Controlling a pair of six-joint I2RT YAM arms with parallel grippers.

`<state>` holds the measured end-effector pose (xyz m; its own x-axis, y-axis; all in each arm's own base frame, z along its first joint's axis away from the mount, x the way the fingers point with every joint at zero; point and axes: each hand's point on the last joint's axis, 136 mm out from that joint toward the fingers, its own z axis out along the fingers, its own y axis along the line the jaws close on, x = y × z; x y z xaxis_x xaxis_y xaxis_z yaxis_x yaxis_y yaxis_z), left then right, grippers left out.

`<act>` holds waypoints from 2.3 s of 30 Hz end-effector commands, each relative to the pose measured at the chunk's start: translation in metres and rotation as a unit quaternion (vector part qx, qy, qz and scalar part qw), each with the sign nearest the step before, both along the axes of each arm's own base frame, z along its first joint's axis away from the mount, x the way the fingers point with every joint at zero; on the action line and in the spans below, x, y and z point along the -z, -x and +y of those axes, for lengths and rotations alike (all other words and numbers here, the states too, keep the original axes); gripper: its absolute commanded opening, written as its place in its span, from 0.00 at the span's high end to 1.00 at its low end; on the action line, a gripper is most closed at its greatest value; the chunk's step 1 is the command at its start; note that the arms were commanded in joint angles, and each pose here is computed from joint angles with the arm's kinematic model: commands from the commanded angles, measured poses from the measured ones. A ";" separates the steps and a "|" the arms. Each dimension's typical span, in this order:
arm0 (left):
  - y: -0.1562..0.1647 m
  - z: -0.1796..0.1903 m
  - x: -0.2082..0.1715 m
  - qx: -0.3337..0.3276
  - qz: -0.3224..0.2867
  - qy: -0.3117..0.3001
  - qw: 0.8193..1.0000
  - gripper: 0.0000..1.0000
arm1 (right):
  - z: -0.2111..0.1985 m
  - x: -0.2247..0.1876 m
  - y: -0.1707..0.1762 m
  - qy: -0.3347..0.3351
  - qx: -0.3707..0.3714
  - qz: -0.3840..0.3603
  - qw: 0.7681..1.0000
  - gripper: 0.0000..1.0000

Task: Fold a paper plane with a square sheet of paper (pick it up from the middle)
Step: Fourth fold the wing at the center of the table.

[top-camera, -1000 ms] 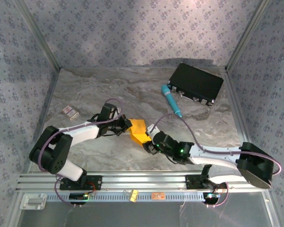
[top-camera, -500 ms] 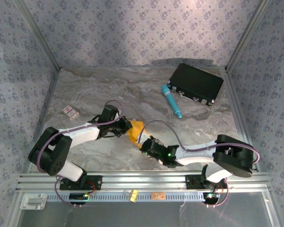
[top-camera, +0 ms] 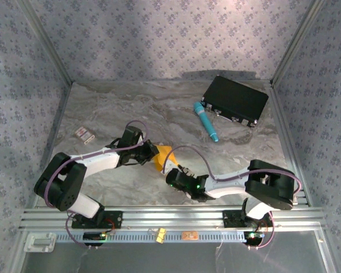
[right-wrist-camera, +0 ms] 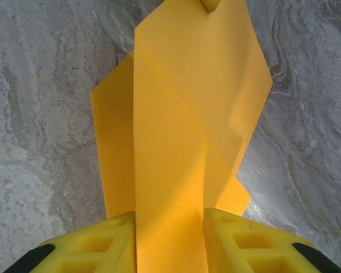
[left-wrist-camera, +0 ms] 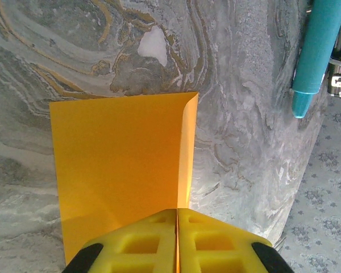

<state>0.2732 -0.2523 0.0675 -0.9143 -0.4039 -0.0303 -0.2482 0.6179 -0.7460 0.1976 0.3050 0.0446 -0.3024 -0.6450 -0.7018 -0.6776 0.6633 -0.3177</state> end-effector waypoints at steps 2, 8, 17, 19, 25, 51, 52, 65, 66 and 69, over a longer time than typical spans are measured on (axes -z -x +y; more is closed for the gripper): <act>-0.008 -0.006 -0.009 0.000 -0.007 0.005 1.000 0.90 | -0.004 0.003 -0.001 0.002 0.014 -0.006 1.000 0.69; -0.008 -0.005 -0.008 -0.001 -0.007 0.002 1.000 0.90 | -0.006 0.005 0.002 0.001 0.017 0.000 1.000 0.75; -0.008 -0.006 -0.005 0.000 -0.003 0.001 1.000 0.90 | -0.009 0.006 0.005 -0.001 0.022 0.007 1.000 0.76; -0.009 -0.006 -0.006 0.000 -0.004 0.002 1.000 0.90 | -0.010 0.006 0.005 -0.001 0.026 0.008 1.000 0.76; -0.009 -0.006 -0.005 -0.001 -0.003 0.001 1.000 0.90 | -0.010 0.006 0.006 -0.003 0.025 0.011 1.000 0.81; -0.024 0.015 -0.019 -0.018 -0.011 -0.006 1.000 0.38 | 0.005 0.002 -0.019 -0.072 0.042 0.069 0.994 0.89; -0.024 0.015 -0.018 -0.018 -0.009 -0.005 1.000 0.37 | 0.006 0.002 -0.020 -0.075 0.042 0.071 0.994 0.89; -0.025 0.008 -0.016 -0.002 0.002 0.001 1.000 0.33 | 0.008 0.001 -0.025 -0.094 0.048 0.078 0.991 0.88; -0.026 0.007 -0.016 -0.001 0.003 0.002 1.000 0.33 | 0.007 0.000 -0.025 -0.094 0.049 0.077 0.991 0.87; -0.027 0.005 -0.013 0.004 0.012 0.000 1.000 0.37 | 0.006 0.002 -0.025 -0.090 0.051 0.075 0.992 0.85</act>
